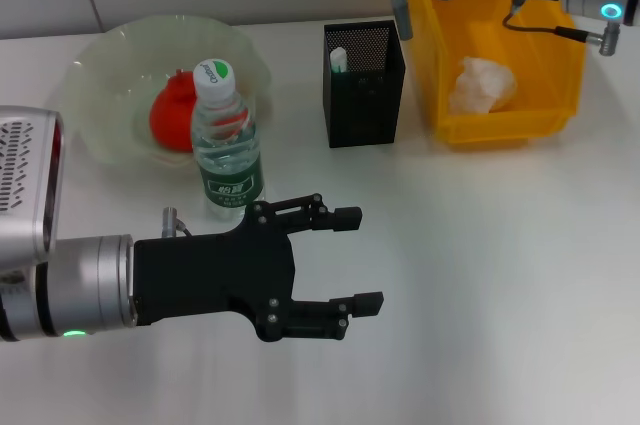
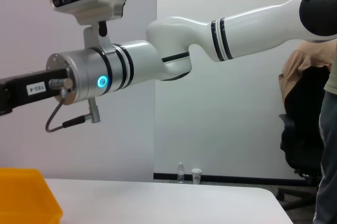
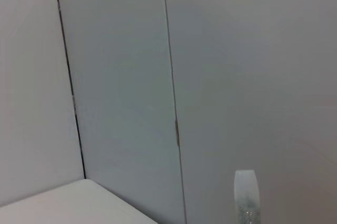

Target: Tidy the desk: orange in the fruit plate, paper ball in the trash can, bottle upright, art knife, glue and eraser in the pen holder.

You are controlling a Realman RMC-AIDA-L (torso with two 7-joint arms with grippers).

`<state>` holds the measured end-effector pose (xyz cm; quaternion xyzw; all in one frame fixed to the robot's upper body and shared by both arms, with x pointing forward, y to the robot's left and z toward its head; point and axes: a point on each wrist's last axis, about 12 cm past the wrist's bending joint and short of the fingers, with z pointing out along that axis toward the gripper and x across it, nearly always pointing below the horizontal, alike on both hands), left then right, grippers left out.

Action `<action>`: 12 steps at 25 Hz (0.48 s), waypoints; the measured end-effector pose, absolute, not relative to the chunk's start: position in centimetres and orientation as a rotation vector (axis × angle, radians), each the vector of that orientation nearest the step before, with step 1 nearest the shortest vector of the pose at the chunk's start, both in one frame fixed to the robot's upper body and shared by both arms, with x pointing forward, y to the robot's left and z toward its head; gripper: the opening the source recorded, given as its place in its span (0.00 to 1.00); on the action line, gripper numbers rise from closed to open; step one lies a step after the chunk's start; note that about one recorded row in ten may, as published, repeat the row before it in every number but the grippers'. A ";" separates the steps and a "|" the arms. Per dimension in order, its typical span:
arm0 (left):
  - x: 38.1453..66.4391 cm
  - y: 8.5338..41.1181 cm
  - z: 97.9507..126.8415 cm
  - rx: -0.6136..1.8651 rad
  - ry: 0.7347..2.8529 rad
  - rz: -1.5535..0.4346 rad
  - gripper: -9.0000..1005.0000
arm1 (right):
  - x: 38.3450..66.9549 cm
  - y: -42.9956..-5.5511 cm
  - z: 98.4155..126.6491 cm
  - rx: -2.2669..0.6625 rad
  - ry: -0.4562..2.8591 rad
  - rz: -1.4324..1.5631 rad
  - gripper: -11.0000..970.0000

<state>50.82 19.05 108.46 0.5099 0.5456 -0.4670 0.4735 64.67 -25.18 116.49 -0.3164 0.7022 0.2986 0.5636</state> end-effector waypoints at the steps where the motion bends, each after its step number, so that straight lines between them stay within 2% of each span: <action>1: 50.8 19.1 108.5 1.247 1.335 -1.142 0.81 | 64.8 -25.1 116.4 -0.746 1.654 0.696 0.15; 12: 50.5 18.7 108.4 1.242 1.309 -1.156 0.81 | 64.9 -24.1 114.7 -0.763 1.659 0.640 0.15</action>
